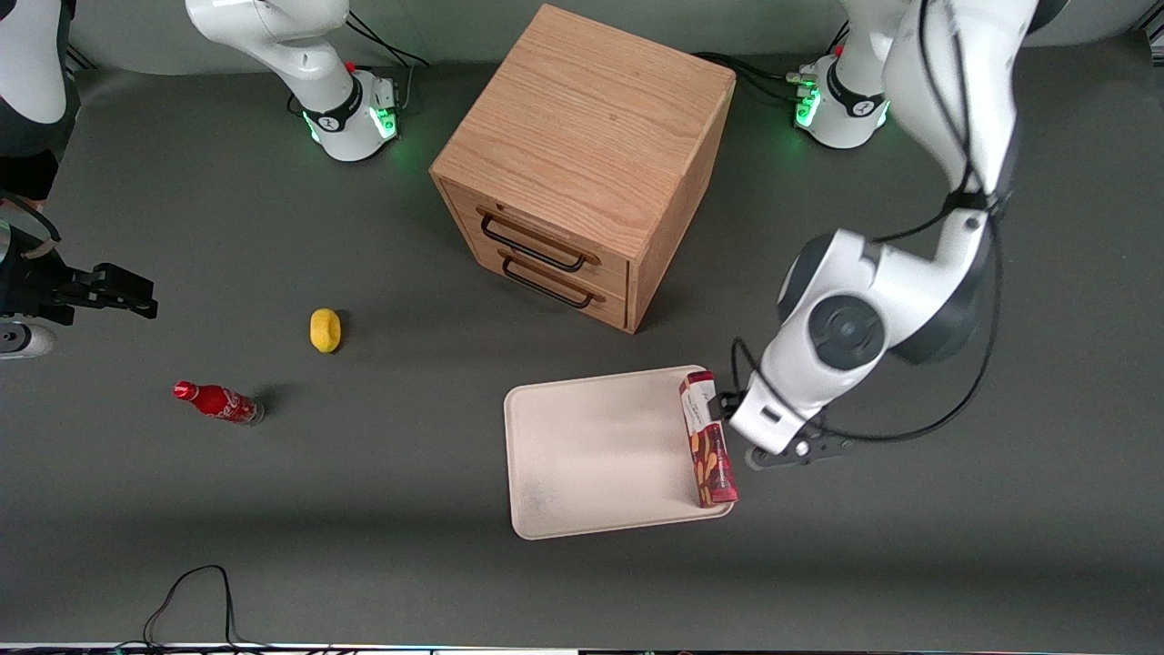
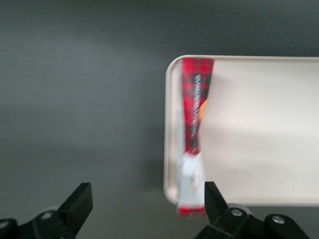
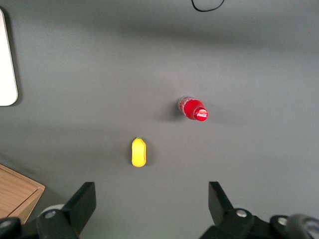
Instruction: Place red cookie box on tray
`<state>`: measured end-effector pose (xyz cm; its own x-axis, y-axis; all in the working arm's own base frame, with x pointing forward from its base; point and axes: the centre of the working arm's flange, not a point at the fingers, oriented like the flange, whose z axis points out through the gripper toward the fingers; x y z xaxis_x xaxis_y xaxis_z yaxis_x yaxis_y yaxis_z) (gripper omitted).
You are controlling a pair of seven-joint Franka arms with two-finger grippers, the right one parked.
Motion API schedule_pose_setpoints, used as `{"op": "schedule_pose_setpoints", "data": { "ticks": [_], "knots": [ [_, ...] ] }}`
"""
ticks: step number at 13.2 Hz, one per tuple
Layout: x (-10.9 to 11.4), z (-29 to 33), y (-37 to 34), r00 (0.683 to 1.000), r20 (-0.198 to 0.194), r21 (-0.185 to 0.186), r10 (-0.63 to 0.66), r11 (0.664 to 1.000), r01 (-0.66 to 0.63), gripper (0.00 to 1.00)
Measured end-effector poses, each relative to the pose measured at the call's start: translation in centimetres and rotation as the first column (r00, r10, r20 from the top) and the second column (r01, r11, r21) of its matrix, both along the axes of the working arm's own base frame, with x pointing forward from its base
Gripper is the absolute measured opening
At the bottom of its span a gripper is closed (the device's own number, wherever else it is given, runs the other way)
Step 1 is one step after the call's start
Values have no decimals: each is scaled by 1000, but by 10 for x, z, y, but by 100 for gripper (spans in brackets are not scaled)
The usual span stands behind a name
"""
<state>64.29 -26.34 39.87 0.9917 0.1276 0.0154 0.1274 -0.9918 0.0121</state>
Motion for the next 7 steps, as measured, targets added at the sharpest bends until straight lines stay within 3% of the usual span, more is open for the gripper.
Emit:
{"op": "schedule_pose_setpoints", "data": {
  "ticks": [4, 7],
  "knots": [
    [-70, 81, 79, 997, -70, 80, 19, 997, -13, 100],
    [-97, 130, 139, 993, -116, 78, 31, 997, -22, 100]
  ]
}}
